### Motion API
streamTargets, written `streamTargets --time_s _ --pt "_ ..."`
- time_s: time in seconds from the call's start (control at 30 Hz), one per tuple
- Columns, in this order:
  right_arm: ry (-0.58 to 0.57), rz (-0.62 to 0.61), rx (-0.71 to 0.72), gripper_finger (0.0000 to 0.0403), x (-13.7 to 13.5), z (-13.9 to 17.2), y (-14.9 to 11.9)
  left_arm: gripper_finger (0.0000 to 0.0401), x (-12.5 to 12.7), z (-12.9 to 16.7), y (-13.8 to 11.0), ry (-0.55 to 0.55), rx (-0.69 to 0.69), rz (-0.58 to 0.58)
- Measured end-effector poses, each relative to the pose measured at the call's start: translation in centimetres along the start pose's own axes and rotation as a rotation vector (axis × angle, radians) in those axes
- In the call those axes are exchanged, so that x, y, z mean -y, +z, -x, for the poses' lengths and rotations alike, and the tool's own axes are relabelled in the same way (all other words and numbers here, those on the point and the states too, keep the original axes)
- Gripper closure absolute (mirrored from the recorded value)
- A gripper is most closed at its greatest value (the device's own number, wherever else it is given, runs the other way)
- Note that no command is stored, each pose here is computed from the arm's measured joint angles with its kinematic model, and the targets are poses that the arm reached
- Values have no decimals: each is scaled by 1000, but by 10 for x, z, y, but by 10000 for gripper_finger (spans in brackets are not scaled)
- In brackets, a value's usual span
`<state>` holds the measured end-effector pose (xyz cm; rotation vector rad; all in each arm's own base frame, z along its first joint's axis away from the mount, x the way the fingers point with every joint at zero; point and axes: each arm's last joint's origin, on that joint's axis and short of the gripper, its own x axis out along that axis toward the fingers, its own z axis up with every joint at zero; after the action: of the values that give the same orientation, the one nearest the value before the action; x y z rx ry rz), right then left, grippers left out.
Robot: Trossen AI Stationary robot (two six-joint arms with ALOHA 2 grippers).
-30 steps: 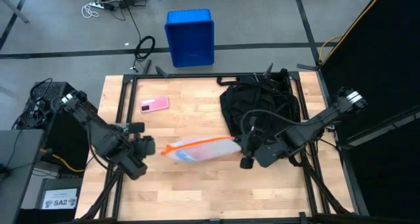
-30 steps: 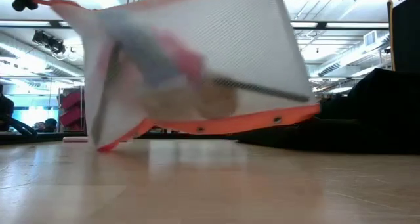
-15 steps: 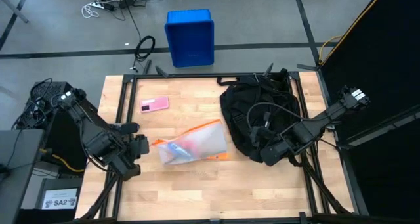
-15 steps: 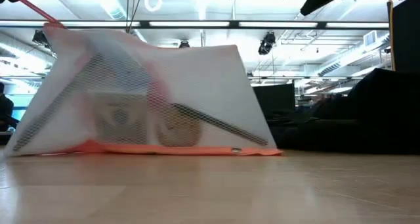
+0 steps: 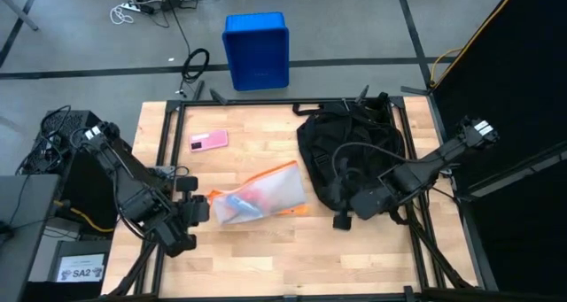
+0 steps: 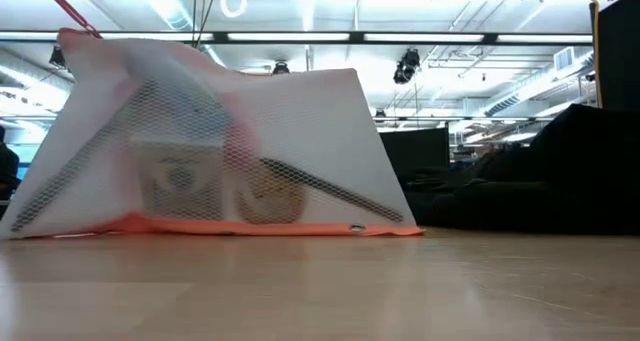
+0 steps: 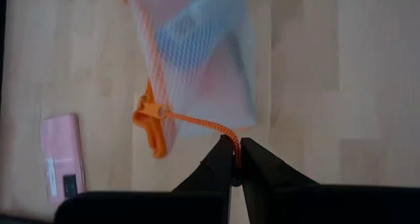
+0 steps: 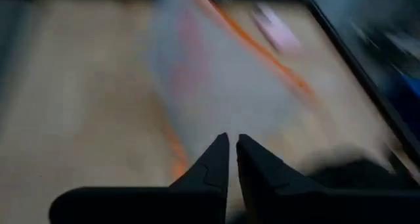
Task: Unpack backpack
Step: Close the zip bag
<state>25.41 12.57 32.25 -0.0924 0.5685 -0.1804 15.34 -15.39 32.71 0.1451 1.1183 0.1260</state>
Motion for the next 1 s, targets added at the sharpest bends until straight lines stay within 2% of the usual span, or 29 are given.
streamTargets --time_s 0.1,0.17,0.37,0.5,0.6,0.77,0.9,1.0 --pt "181 110 168 373 -16 -15 19 401 1 -1 1 5 5 -2" --pt "233 183 242 349 -22 -30 25 401 2 -1 1 7 9 -2" --pt "132 258 238 248 -15 -89 38 401 3 -1 2 5 30 2" --pt "163 231 229 185 -2 -129 57 401 4 -1 4 -9 45 -3" --pt "220 223 169 156 7 -160 67 401 5 -1 5 -13 62 -17" --pt "197 237 -36 140 24 -205 69 401 7 -1 8 -33 87 -23" --pt "174 248 -196 144 40 -223 61 401 9 0 7 -44 95 -31" --pt "153 238 -234 152 53 -224 62 401 11 1 7 -56 105 -40"
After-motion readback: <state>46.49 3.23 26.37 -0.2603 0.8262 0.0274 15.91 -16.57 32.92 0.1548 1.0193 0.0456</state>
